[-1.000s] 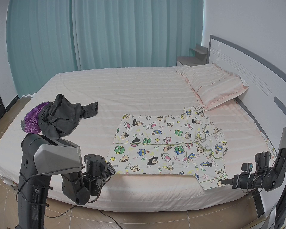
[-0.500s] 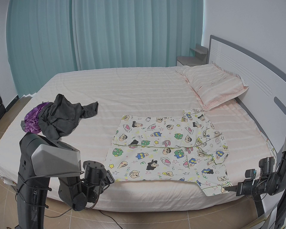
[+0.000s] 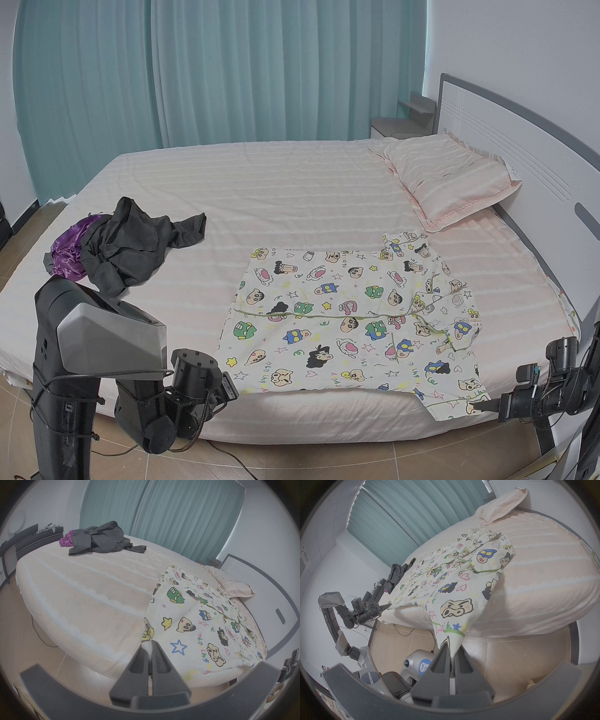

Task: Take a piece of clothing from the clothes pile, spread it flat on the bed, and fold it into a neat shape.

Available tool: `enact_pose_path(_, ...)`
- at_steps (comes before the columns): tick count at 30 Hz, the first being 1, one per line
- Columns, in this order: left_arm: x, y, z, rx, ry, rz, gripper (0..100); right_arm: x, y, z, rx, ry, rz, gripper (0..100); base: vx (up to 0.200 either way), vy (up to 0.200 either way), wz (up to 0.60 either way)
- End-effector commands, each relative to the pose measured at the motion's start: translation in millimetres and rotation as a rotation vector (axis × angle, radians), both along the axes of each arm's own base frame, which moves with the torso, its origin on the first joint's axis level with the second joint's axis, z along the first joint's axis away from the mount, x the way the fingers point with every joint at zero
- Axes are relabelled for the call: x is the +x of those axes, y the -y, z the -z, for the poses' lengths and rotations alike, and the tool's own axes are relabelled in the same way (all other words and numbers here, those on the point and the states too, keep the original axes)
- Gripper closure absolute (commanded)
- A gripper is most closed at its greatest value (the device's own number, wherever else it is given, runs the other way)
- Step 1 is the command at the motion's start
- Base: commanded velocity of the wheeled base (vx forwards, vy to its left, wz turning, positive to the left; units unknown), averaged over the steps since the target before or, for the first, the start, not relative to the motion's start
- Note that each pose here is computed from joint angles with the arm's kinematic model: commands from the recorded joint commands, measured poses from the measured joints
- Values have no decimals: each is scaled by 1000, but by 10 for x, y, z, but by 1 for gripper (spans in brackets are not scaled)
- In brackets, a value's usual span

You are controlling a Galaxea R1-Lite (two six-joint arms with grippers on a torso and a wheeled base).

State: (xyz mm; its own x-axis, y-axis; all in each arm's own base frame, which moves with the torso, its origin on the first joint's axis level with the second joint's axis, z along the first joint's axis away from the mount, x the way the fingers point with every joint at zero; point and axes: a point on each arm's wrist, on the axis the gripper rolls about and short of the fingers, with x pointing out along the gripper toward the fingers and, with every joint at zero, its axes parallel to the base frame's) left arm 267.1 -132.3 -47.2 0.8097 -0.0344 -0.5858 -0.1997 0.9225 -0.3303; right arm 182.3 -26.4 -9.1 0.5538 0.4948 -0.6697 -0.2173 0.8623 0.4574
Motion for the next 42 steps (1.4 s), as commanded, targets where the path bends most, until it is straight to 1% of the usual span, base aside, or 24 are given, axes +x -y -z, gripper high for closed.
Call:
enact_pose_path(1, -84, 1, -15, 9, -16, 13, 100, -58, -9, 2, -3, -12, -8, 100, 0, 0, 0)
enact_pose_path(6, -153, -16, -26, 17, -31, 19, 100, -78, 8, 5, -7, -22, -5, 100, 0, 0, 0)
enact_pose_path(12, -248, -45, -56, 27, -50, 27, 100, -188, 20, -17, -33, -51, -53, 100, 0, 0, 0)
enact_pose_path(17, -313, -54, -50, 36, -67, 35, 100, -235, 20, -40, -24, -68, -57, 100, 0, 0, 0)
enact_pose_path(21, -365, -79, -49, 44, -83, 36, 100, -265, 14, -39, -31, -80, -77, 100, 0, 0, 0)
enact_pose_path(25, -395, -96, -50, 46, -93, 34, 100, -280, 30, -36, -35, -84, -75, 100, 0, 0, 0)
enact_pose_path(27, -451, -115, -50, 56, -109, 38, 100, -323, 39, -23, -37, -108, -87, 100, 0, 0, 0)
enact_pose_path(31, -499, -134, -67, 59, -119, 42, 100, -368, 52, -7, -43, -126, -107, 100, 0, 0, 0)
enact_pose_path(33, -499, -134, -93, 53, -111, 41, 100, -371, 49, -7, -36, -124, -114, 100, 0, 0, 0)
enact_pose_path(35, -474, -120, -164, 36, -82, 42, 100, -353, 48, -35, -12, -86, -125, 100, 0, 0, 0)
enact_pose_path(36, -474, -120, -164, 36, -82, 42, 100, -353, 48, -35, -12, -86, -125, 100, 0, 0, 0)
enact_pose_path(37, -440, -102, -258, 11, -45, 45, 100, -318, 51, -82, 6, -44, -132, 100, 0, 0, 0)
enact_pose_path(38, -416, -88, -287, 2, -31, 47, 100, -288, 57, -102, 6, -27, -131, 100, 0, 0, 0)
enact_pose_path(40, -346, -51, -381, -23, 14, 45, 100, -224, 69, -159, 7, 5, -116, 100, 0, 0, 0)
enact_pose_path(41, -343, -50, -389, -25, 16, 45, 100, -220, 70, -163, 7, 7, -114, 100, 0, 0, 0)
enact_pose_path(42, -271, -27, -479, -35, 38, 40, 100, -146, 82, -245, 34, 37, -83, 100, 0, 0, 0)
